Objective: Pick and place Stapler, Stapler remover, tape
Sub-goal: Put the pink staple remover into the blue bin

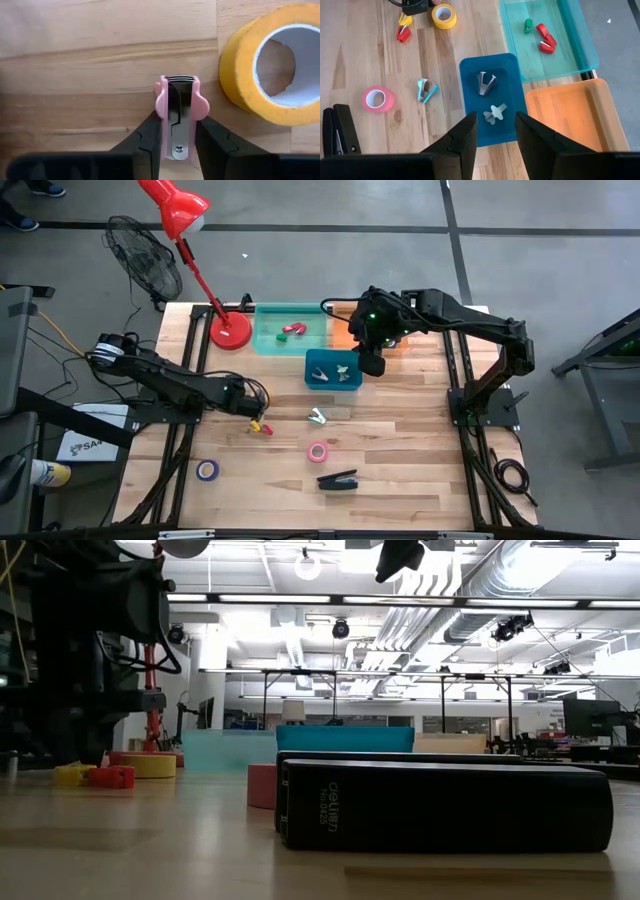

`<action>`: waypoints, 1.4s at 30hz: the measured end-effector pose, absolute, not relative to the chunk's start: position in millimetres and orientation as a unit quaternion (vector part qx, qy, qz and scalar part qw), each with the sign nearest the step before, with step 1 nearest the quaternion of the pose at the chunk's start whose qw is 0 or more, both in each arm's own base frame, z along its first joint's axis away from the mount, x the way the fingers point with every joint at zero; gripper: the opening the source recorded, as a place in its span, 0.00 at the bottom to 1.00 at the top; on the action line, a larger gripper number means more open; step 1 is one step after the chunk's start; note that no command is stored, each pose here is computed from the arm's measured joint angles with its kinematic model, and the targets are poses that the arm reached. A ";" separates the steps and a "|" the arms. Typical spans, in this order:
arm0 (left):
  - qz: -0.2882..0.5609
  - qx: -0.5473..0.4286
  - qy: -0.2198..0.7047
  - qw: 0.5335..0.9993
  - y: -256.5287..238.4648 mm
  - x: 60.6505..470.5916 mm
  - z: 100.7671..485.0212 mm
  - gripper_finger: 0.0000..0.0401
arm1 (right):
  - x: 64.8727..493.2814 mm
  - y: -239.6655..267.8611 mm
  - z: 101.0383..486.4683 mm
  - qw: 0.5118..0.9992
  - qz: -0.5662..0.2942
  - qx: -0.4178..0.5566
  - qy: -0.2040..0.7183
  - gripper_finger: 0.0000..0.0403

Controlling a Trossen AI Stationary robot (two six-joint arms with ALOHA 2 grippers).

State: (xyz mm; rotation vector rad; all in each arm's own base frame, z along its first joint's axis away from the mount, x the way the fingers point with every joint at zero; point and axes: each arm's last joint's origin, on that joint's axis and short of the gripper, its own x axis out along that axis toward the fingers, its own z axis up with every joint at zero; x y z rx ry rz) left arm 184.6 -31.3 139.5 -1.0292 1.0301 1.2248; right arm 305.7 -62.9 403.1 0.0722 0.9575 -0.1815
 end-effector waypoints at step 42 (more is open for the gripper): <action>0.228 -0.237 0.358 0.874 63.6 326.2 219.1 0.22 | 308.6 -63.5 405.4 0.890 -0.099 0.053 0.441 0.31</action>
